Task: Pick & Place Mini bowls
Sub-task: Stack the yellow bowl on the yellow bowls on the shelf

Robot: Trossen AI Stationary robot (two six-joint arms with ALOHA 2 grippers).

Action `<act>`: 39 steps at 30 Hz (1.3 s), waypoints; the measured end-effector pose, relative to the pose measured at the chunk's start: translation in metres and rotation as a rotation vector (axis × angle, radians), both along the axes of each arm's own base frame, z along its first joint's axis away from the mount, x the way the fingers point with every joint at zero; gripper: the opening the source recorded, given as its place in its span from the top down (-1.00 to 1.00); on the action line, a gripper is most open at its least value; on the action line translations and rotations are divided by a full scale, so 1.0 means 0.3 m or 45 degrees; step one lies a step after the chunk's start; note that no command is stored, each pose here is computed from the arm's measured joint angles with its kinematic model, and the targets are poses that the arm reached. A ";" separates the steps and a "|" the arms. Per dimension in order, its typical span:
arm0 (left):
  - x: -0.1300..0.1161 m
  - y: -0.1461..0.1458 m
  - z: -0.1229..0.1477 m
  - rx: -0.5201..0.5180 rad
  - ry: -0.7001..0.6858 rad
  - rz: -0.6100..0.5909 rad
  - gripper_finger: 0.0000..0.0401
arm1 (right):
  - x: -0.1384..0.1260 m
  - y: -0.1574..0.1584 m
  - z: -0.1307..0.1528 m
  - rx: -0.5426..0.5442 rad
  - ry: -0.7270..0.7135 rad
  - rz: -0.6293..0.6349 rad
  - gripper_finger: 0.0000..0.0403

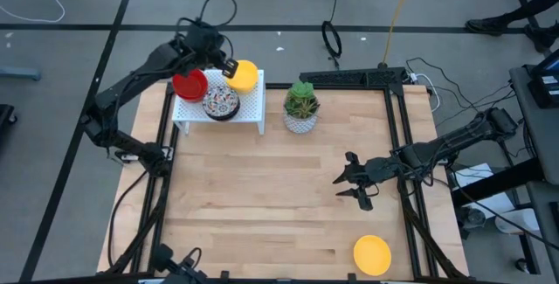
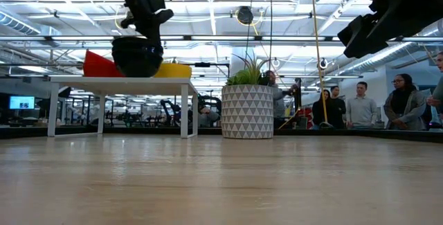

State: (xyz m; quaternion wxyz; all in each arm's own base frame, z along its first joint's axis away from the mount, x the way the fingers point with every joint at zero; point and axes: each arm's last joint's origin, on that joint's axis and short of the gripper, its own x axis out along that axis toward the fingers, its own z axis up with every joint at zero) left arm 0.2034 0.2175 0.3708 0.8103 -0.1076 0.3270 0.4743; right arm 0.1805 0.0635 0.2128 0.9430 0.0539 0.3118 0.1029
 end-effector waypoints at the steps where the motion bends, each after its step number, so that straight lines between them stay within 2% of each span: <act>1: 0.001 -0.001 0.000 -0.002 0.000 -0.003 0.85 | 0.000 0.000 0.000 0.000 0.000 0.000 0.16; 12: 0.017 -0.011 -0.010 -0.051 -0.017 -0.050 0.85 | 0.000 0.000 0.000 0.004 0.002 -0.002 0.16; 21: 0.020 -0.059 -0.040 -0.173 0.107 -0.093 0.85 | 0.000 0.000 0.000 0.009 0.002 -0.005 0.16; 24: 0.044 -0.085 -0.041 -0.174 0.109 -0.139 0.85 | 0.001 0.001 0.001 0.010 -0.003 -0.005 0.16; 30: 0.123 -0.167 -0.024 -0.114 0.054 -0.291 0.85 | 0.000 0.011 0.006 0.049 -0.013 -0.006 0.16; 34: 0.181 -0.256 -0.023 -0.133 0.026 -0.438 0.85 | -0.007 0.032 0.014 0.052 -0.007 0.036 0.16; 39: 0.238 -0.377 -0.023 -0.163 -0.004 -0.565 0.85 | -0.013 0.065 0.075 0.062 0.018 0.082 0.16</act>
